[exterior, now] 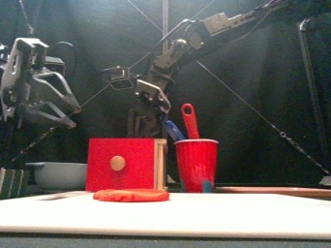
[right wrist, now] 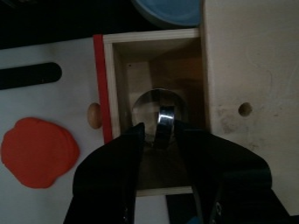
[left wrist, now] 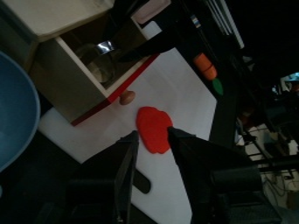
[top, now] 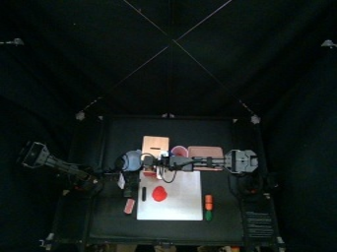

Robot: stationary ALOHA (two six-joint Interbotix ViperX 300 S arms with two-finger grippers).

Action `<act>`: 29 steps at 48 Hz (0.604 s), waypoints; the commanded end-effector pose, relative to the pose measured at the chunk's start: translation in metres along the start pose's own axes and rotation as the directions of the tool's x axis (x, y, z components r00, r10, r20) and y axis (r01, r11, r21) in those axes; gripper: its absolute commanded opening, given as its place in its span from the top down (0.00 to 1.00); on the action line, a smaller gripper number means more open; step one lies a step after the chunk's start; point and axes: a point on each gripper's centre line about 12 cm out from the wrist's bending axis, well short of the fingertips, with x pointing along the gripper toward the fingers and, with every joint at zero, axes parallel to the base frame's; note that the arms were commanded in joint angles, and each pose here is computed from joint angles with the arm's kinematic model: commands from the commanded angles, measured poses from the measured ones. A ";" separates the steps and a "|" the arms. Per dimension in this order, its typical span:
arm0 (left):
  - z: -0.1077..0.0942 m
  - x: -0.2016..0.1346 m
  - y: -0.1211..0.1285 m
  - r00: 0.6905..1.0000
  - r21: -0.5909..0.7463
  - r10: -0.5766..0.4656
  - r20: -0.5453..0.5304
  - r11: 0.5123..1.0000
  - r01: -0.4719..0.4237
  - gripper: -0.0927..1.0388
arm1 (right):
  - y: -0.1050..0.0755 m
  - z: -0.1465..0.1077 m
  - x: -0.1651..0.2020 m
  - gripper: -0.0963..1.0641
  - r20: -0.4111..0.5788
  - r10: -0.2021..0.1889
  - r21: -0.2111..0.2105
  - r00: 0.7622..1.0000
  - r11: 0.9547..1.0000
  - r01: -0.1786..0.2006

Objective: Get the cutter from the drawer then cut the dough then place the extra dough in the bowl
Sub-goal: Place the cutter on the board

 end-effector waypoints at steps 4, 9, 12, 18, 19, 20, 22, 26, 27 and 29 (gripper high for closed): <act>0.004 0.001 -0.005 1.000 -0.002 -0.013 0.017 1.000 0.013 0.26 | 0.000 0.011 -0.015 0.42 0.041 -0.001 0.001 0.999 1.000 0.001; 0.004 0.000 -0.004 1.000 -0.005 -0.010 0.015 1.000 0.010 0.26 | -0.001 0.013 -0.017 0.46 0.047 -0.002 -0.002 0.999 1.000 0.002; 0.004 0.001 -0.004 1.000 -0.007 -0.010 0.015 1.000 0.010 0.26 | 0.000 0.016 -0.020 0.46 0.055 -0.001 -0.004 0.998 1.000 0.001; 0.003 0.000 -0.003 1.000 -0.009 -0.006 0.012 1.000 0.007 0.26 | 0.000 0.021 -0.026 0.46 0.074 0.001 -0.002 0.997 1.000 -0.001; 0.003 0.000 -0.003 1.000 -0.009 -0.006 0.012 1.000 0.007 0.26 | 0.001 0.021 -0.028 0.46 0.077 0.002 -0.004 0.997 1.000 -0.002; 0.003 0.000 -0.003 1.000 -0.009 -0.006 0.012 1.000 0.007 0.26 | 0.000 0.022 -0.029 0.46 0.080 0.001 -0.001 0.997 1.000 -0.001; 0.003 0.000 -0.003 1.000 -0.009 -0.005 0.010 1.000 0.005 0.26 | 0.000 0.024 -0.033 0.46 0.089 0.004 0.006 0.996 1.000 -0.004; 0.003 0.000 -0.003 1.000 -0.008 -0.007 0.012 1.000 0.007 0.26 | 0.003 0.026 -0.040 0.46 0.103 0.016 0.012 0.995 1.000 -0.017; 0.003 0.000 -0.003 1.000 -0.006 -0.006 0.011 1.000 0.006 0.26 | 0.004 0.027 -0.042 0.46 0.107 0.018 0.015 0.994 1.000 -0.020; 0.003 0.000 -0.003 1.000 -0.007 -0.005 0.011 1.000 0.005 0.26 | 0.004 0.028 -0.045 0.46 0.113 0.019 0.018 0.993 1.000 -0.021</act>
